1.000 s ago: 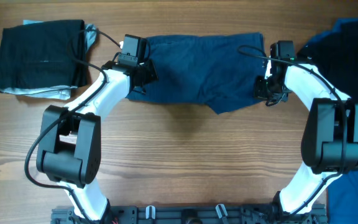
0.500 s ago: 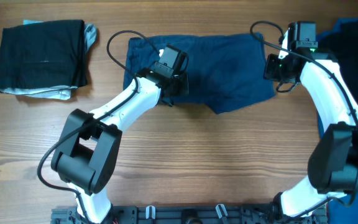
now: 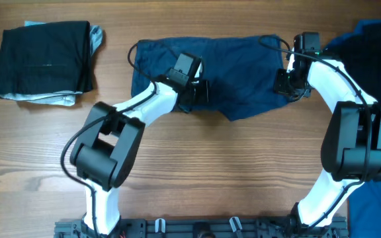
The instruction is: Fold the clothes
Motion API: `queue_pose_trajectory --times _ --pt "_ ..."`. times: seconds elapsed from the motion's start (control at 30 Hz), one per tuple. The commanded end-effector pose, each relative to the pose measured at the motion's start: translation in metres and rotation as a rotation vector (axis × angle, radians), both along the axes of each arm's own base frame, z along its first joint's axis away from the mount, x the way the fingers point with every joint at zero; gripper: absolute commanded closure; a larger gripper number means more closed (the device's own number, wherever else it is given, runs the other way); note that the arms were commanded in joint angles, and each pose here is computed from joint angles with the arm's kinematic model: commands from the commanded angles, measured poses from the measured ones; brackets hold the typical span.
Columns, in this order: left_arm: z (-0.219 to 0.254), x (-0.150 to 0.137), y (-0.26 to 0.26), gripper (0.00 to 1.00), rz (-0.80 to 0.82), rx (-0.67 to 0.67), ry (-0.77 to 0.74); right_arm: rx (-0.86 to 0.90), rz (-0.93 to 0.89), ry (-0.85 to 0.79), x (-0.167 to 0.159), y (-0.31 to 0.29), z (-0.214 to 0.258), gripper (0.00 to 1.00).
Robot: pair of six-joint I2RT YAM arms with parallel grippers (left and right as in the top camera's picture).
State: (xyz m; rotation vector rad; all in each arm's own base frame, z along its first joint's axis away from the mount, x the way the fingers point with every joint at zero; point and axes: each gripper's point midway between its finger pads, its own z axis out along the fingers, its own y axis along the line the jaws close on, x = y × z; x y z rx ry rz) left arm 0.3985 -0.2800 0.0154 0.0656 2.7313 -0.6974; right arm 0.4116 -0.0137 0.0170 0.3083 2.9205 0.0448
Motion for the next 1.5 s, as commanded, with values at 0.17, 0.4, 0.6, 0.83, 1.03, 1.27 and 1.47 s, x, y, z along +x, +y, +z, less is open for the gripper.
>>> queue_pose_trajectory --times 0.17,0.4,0.6,0.83,1.03,1.27,1.47 --pt "-0.011 -0.002 -0.01 0.96 -0.015 -0.007 0.03 -0.014 -0.016 0.011 0.0 -0.003 -0.004 0.94" --pt "0.104 0.017 -0.02 0.96 -0.015 -0.127 -0.179 -0.014 -0.016 0.011 0.0 -0.003 -0.004 0.94" --pt "0.081 0.031 -0.009 0.96 0.047 -0.035 -0.201 -0.015 -0.016 0.01 0.0 -0.003 -0.004 0.94" --pt "0.024 0.052 -0.021 0.96 0.049 -0.037 -0.211 -0.014 -0.016 0.011 0.0 -0.003 -0.004 0.94" --pt "-0.001 0.052 -0.021 0.96 0.049 -0.021 -0.186 -0.014 -0.016 0.011 0.0 -0.003 -0.004 0.93" --pt "0.099 0.109 -0.016 0.96 0.131 -0.111 -0.466 -0.014 -0.015 0.011 0.0 -0.003 -0.004 0.89" --pt "0.07 0.139 -0.004 0.96 0.182 -0.021 -0.591 -0.014 -0.018 0.011 0.0 -0.003 -0.004 0.89"
